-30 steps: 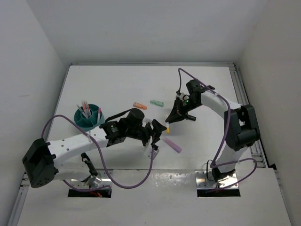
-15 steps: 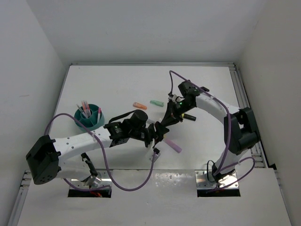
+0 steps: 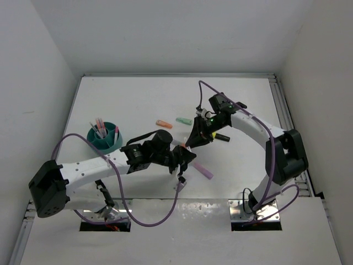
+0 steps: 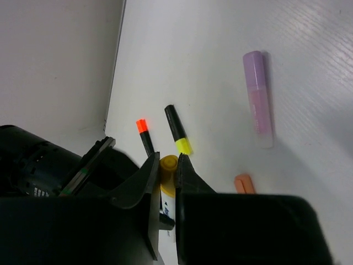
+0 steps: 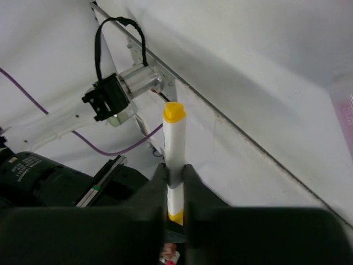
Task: Sort the stationery into containers
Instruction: Pass the stationery from the right arm to the left, then place the stationery into the container
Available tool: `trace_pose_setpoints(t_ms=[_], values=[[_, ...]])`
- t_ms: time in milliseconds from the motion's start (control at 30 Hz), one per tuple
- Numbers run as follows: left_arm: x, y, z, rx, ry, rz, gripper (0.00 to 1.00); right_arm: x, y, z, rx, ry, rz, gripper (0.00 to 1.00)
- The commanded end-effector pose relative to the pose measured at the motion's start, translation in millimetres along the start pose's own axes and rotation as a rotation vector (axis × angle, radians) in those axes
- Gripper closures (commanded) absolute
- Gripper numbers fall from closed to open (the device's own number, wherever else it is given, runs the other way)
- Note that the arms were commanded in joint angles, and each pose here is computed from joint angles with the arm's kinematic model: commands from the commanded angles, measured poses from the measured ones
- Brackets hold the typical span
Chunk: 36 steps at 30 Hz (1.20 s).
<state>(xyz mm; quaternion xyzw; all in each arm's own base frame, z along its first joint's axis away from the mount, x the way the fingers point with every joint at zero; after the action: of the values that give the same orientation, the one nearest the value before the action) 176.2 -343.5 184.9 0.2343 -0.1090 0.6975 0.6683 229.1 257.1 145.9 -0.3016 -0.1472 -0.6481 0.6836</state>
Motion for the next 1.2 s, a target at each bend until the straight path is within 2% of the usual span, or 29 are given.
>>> trace_pose_setpoints(t_ms=[0,67,100,133,167,200,233,267,300,333,367,400,433,467,567,600,667,700,800,900,1167], values=[[8.5,9.0,23.3,-0.021,0.078,-0.004,1.00,10.8,-8.1,20.1,0.034,0.076,0.000,0.72],[18.5,9.9,36.4,0.034,0.121,0.015,1.00,24.9,5.8,21.7,0.043,0.108,-0.036,0.55],[27.6,8.2,50.2,0.144,0.189,0.041,1.00,39.6,20.2,19.7,0.043,0.112,-0.073,0.50],[34.2,5.3,57.7,0.137,0.212,0.073,1.00,47.0,23.2,14.5,0.003,0.111,-0.082,0.50],[41.2,0.3,65.7,0.338,0.277,0.096,1.00,59.5,35.8,15.0,0.044,0.111,-0.113,0.50],[63.6,-18.5,95.1,0.424,0.402,0.187,1.00,70.2,36.2,9.5,0.013,0.094,-0.110,0.50],[75.6,-29.5,105.3,0.540,0.464,0.225,1.00,86.2,48.2,1.4,0.003,0.083,-0.157,0.52],[83.1,-39.9,98.4,0.783,0.496,0.267,1.00,97.3,55.8,-0.7,0.051,0.066,-0.191,0.53],[113.8,-71.1,113.2,0.892,0.610,0.395,1.00,110.8,60.3,-7.8,0.036,0.056,-0.225,0.53],[125.5,-82.2,111.9,1.071,0.684,0.414,1.00,115.5,62.7,-15.4,0.061,0.028,-0.250,0.54],[141.1,-96.2,102.6,1.168,0.714,0.462,1.00,122.0,62.8,-17.8,0.075,0.016,-0.277,0.54],[176.2,-121.0,95.2,1.240,0.805,0.527,1.00,126.6,64.4,-22.3,0.083,0.004,-0.297,0.55],[188.8,-127.7,88.3,1.327,0.858,0.528,1.00,126.7,63.3,-27.5,0.101,-0.014,-0.302,0.56],[213.9,-142.2,77.9,1.360,0.917,0.561,1.00,129.3,62.6,-29.1,0.115,-0.034,-0.320,0.57],[253.9,-153.9,48.7,1.408,1.034,0.595,1.00,129.5,60.7,-34.7,0.145,-0.064,-0.331,0.58],[260.0,-146.1,49.5,1.390,1.038,0.547,1.00,128.7,58.1,-34.8,0.152,-0.069,-0.329,0.59],[273.9,-151.4,28.8,1.410,1.084,0.533,1.00,128.4,56.9,-38.9,0.166,-0.090,-0.331,0.59],[275.0,-143.3,27.7,1.393,1.077,0.483,1.00,128.0,56.4,-40.5,0.176,-0.101,-0.334,0.59],[284.6,-144.5,7.6,1.402,1.109,0.441,1.00,127.2,56.4,-49.0,0.207,-0.144,-0.348,0.59],[293.5,-152.9,-17.6,1.454,1.136,0.458,1.00,125.2,55.7,-59.8,0.237,-0.191,-0.356,0.60],[308.3,-167.7,-58.1,1.467,1.147,0.552,1.00,115.2,52.8,-82.6,0.290,-0.273,-0.340,0.61]])
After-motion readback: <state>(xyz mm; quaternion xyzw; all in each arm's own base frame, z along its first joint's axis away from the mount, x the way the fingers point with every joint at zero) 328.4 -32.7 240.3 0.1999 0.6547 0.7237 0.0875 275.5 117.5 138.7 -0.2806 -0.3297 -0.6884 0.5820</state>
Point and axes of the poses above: each gripper's point midway between its finger pads, its own x axis back along the fingers, its own z axis along the line the jaws close on, y = z × x, the point moved 1 cm from there along x, back along the fingers, and after that the axes turned 8 degrees about -x, right-handed, at the moved point
